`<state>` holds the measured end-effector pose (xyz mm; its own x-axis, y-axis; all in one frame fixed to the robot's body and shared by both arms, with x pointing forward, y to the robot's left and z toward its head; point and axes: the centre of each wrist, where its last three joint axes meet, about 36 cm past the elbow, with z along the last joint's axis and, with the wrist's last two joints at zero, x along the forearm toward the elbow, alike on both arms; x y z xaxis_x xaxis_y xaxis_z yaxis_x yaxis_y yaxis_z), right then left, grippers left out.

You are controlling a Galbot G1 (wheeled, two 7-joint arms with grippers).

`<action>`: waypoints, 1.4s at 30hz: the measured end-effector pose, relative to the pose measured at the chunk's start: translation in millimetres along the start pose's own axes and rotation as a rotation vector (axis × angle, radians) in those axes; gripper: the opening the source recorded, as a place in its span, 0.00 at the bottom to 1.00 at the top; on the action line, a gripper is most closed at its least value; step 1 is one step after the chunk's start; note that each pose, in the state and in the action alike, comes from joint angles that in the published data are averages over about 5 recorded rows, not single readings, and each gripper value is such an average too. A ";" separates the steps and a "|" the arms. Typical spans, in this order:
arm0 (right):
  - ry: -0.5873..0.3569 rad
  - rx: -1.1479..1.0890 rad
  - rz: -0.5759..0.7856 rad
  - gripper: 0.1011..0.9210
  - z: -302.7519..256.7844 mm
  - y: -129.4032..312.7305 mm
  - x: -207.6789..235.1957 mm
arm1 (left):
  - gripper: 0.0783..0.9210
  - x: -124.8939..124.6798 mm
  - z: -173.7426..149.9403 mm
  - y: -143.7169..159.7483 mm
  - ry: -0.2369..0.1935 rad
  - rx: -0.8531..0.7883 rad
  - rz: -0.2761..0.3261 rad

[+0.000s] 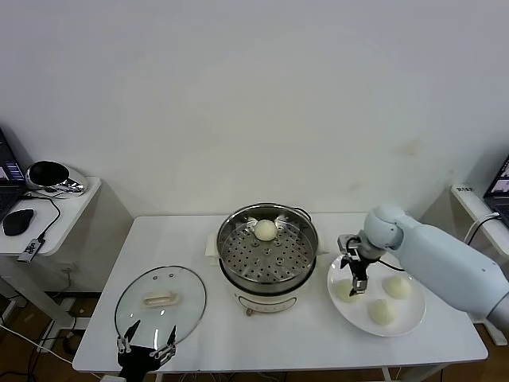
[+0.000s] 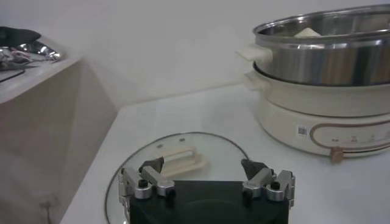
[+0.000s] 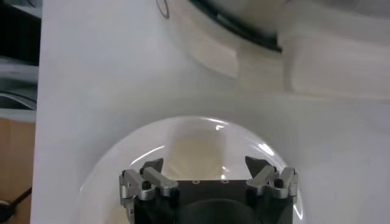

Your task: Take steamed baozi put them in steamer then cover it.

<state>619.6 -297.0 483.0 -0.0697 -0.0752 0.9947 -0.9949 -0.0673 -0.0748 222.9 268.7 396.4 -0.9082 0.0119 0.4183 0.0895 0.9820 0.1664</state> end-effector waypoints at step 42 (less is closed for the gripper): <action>0.017 -0.026 -0.012 0.63 6.4 2.6 -28.2 | 0.88 -0.3 6.4 -2.8 0.018 0.003 0.004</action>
<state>619.4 -301.5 454.2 -0.0590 -0.0577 0.9966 -0.9972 -0.0427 -0.0615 220.3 267.1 390.1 -0.9002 0.0121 0.4354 0.0915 0.9826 0.1619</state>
